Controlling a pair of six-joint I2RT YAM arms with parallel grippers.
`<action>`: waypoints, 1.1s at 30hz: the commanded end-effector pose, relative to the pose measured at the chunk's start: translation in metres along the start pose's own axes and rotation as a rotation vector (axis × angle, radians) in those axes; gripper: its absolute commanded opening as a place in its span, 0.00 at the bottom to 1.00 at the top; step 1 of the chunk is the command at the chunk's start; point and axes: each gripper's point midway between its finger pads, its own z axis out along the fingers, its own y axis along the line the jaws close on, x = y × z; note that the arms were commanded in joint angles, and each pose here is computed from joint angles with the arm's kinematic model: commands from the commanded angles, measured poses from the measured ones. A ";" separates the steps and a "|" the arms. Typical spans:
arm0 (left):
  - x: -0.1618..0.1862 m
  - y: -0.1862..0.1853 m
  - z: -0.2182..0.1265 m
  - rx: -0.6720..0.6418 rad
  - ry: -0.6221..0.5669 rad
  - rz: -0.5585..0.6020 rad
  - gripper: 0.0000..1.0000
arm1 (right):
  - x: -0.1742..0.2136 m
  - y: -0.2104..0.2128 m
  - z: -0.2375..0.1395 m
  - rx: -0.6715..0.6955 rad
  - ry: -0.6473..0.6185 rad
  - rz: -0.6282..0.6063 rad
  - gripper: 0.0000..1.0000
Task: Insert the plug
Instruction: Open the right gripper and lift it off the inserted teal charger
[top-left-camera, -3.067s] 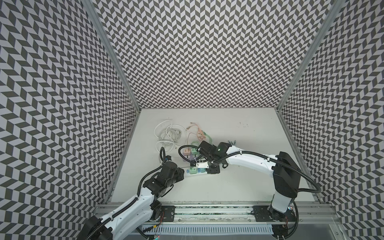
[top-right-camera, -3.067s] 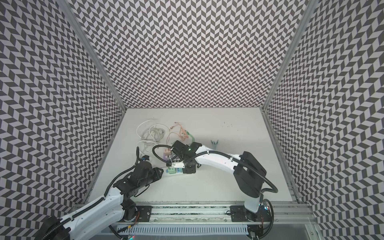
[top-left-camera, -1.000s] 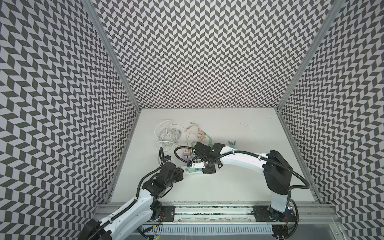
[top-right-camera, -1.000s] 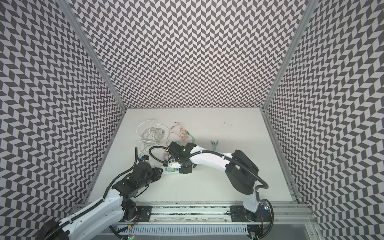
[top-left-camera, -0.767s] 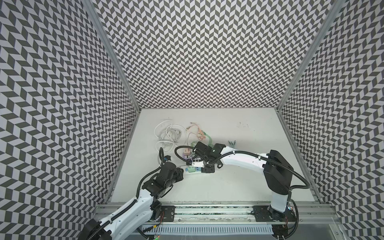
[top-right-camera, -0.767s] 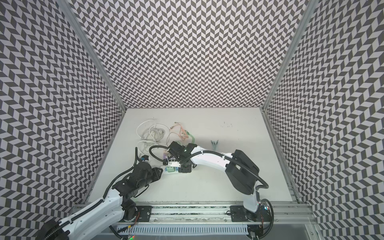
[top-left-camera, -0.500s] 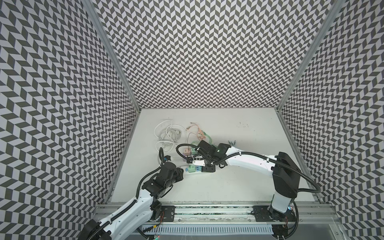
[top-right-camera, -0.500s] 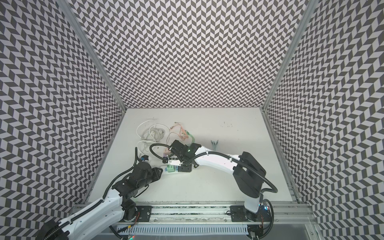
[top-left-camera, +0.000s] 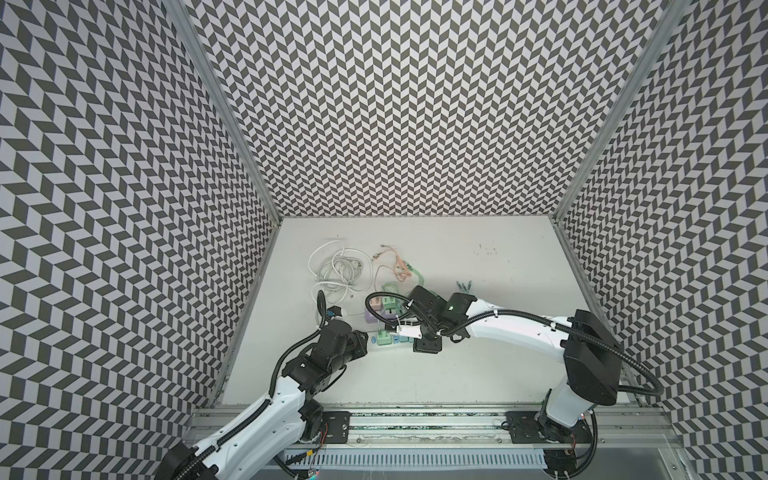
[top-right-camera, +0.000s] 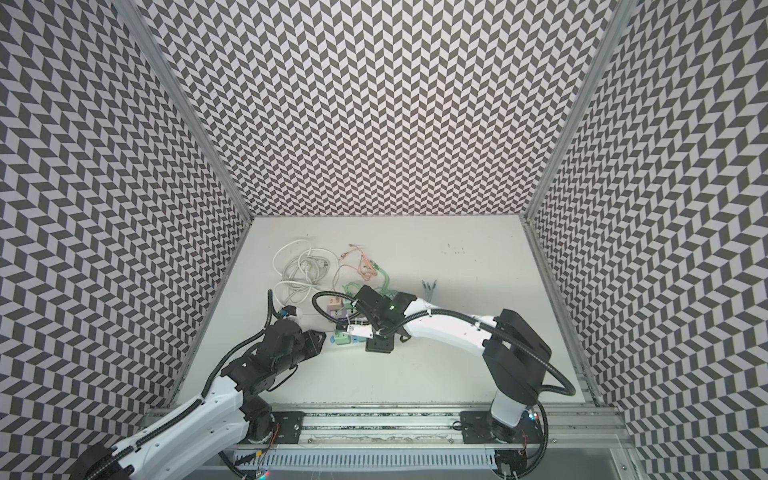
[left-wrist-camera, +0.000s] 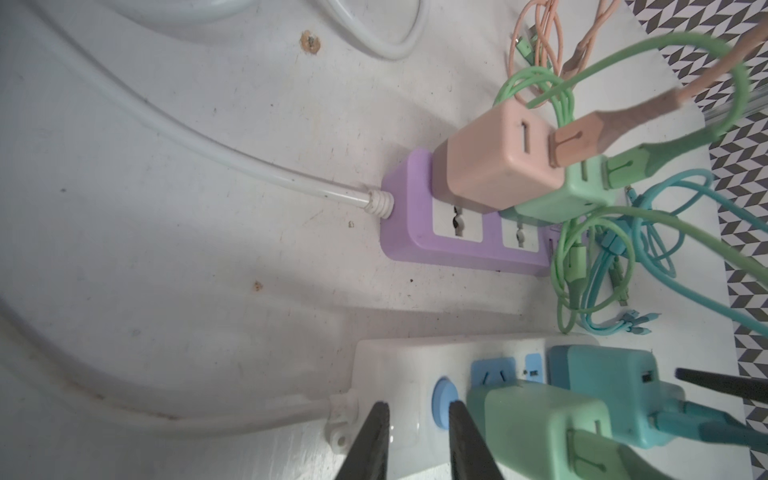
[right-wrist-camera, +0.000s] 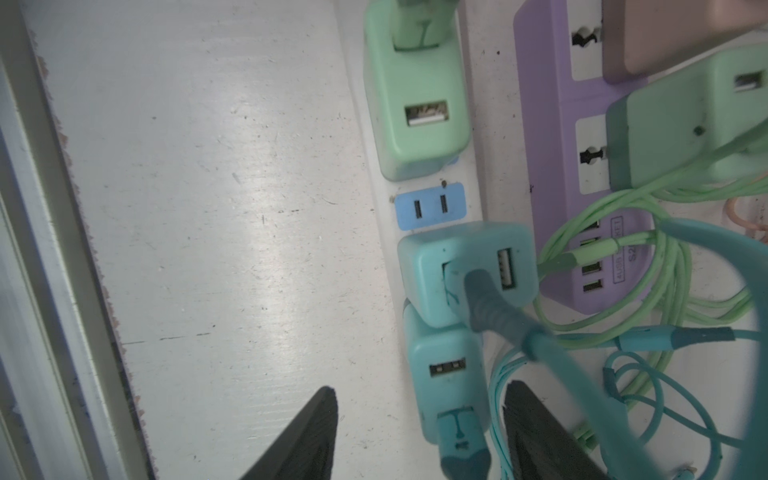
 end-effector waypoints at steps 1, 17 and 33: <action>-0.012 -0.007 -0.007 0.002 -0.030 -0.004 0.28 | -0.012 -0.002 -0.007 -0.002 -0.070 0.015 0.74; -0.038 -0.025 -0.025 0.005 -0.080 0.023 0.29 | -0.012 0.005 -0.037 0.015 -0.284 0.208 0.74; -0.053 -0.063 -0.038 0.099 -0.042 0.134 0.29 | -0.016 0.007 -0.081 0.050 -0.561 0.473 0.56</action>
